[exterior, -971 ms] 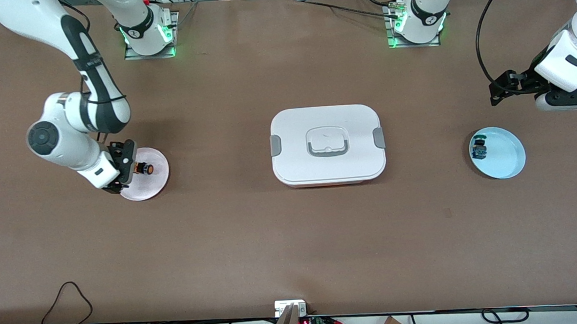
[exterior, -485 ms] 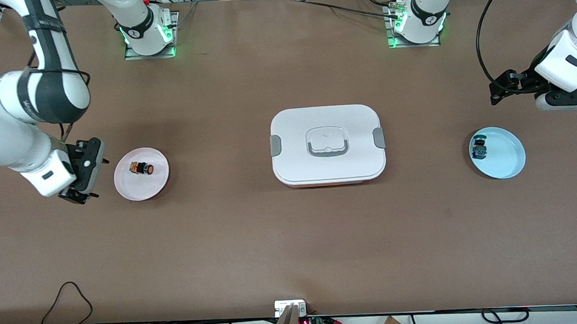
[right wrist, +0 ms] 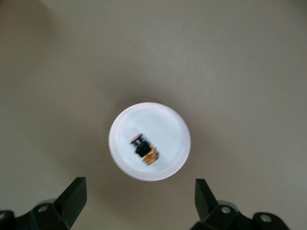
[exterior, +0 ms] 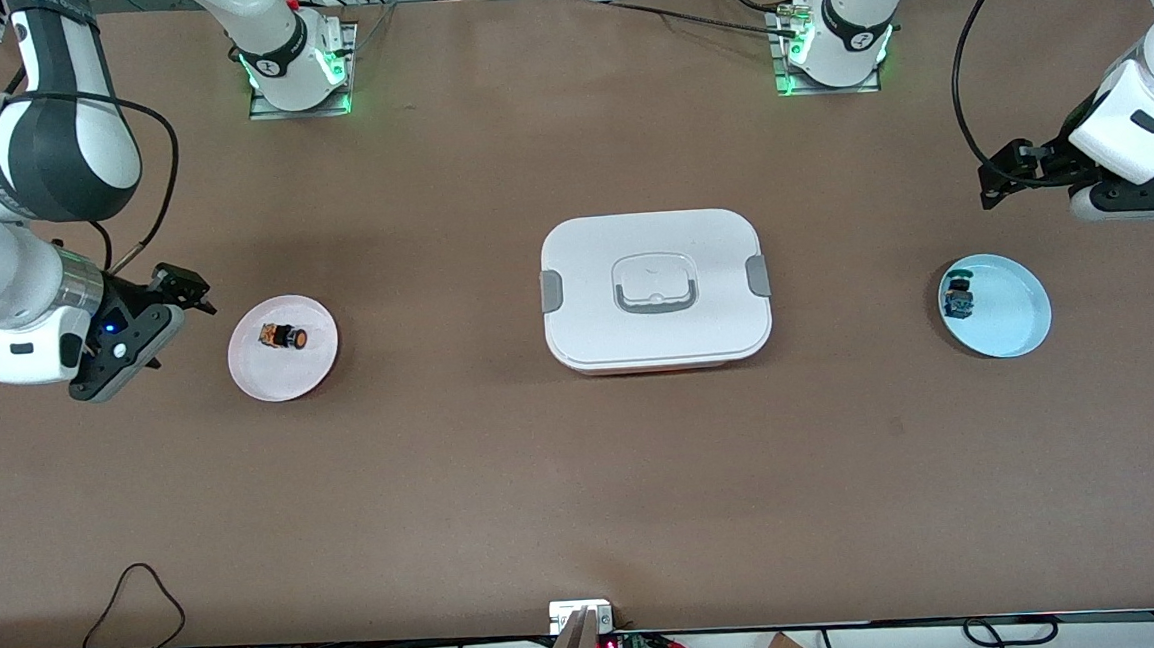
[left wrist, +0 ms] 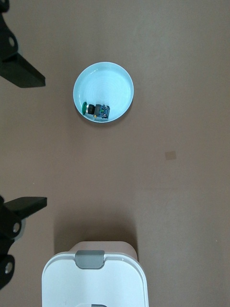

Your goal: Transfer orange switch to right arm and place

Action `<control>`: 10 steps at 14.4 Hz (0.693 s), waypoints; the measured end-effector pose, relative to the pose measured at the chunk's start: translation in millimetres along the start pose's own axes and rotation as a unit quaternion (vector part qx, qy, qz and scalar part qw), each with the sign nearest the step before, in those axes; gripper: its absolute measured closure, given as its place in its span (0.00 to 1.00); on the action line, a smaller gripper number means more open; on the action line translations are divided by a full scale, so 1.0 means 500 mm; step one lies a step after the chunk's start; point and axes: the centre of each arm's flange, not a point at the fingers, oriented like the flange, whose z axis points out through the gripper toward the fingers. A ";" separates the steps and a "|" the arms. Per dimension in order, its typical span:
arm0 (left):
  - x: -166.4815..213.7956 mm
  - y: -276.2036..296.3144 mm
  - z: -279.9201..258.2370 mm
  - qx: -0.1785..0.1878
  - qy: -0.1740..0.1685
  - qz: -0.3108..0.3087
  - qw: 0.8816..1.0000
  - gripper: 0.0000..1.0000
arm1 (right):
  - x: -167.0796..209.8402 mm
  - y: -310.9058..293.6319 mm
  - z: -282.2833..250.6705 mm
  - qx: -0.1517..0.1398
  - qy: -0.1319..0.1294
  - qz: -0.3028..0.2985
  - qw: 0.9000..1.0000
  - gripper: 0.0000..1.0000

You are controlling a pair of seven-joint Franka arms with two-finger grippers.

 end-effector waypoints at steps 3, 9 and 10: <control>-0.001 0.000 0.001 0.000 -0.003 0.000 1.000 0.00 | 0.000 -0.034 -0.023 0.017 -0.033 0.124 0.992 0.00; -0.001 0.003 -0.001 0.000 -0.003 0.001 1.000 0.00 | -0.027 0.005 -0.082 0.001 -0.022 0.196 0.980 0.00; -0.001 0.004 -0.003 0.000 -0.002 0.002 1.000 0.00 | -0.040 0.032 -0.089 -0.004 -0.012 0.216 0.976 0.00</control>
